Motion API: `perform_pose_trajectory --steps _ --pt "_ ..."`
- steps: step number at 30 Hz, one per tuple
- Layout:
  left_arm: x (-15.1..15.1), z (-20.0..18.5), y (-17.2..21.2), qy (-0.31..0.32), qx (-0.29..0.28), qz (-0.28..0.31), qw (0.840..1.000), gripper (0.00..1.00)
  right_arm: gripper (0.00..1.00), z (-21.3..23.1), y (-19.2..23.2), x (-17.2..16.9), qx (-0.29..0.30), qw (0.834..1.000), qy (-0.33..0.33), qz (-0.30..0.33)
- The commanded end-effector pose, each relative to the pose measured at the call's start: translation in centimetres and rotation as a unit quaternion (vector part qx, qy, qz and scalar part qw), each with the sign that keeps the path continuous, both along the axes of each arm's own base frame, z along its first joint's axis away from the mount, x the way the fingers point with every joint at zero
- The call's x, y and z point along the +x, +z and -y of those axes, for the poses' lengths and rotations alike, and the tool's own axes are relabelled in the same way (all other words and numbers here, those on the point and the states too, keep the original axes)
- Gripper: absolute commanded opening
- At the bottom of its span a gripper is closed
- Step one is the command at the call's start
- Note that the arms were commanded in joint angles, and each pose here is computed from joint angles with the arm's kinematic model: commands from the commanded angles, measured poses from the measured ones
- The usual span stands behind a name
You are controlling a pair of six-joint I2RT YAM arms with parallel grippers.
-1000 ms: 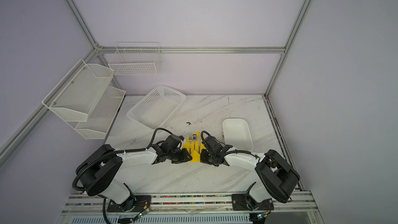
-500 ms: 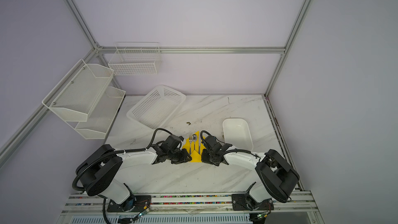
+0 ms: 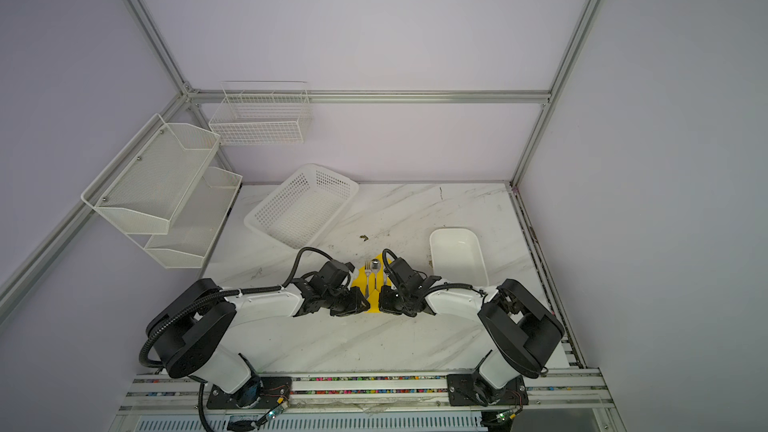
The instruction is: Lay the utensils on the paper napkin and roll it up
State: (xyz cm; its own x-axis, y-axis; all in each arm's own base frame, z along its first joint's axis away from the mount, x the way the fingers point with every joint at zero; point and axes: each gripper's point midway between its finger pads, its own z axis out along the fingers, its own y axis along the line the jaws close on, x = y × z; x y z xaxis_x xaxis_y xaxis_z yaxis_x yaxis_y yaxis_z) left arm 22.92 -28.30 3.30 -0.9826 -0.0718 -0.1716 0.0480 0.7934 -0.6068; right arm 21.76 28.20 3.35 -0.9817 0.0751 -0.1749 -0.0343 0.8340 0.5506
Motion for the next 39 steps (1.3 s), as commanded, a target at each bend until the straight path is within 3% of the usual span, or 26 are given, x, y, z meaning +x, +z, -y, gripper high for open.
perform_pose_trajectory --steps 1,31,39 --pt "1.1 0.2 2.3 0.000 -0.001 0.036 0.999 0.26 0.13 0.4 -0.1 0.6 -0.021 1.000 -0.017 0.005" --pt "-1.3 -3.5 -1.6 0.002 0.073 -0.001 0.997 0.27 0.12 1.1 -0.5 0.7 -0.036 0.999 -0.032 0.004" --pt "-0.4 -3.1 0.7 0.013 0.059 0.026 0.998 0.27 0.12 1.0 -0.2 0.7 -0.031 0.999 -0.032 0.005"
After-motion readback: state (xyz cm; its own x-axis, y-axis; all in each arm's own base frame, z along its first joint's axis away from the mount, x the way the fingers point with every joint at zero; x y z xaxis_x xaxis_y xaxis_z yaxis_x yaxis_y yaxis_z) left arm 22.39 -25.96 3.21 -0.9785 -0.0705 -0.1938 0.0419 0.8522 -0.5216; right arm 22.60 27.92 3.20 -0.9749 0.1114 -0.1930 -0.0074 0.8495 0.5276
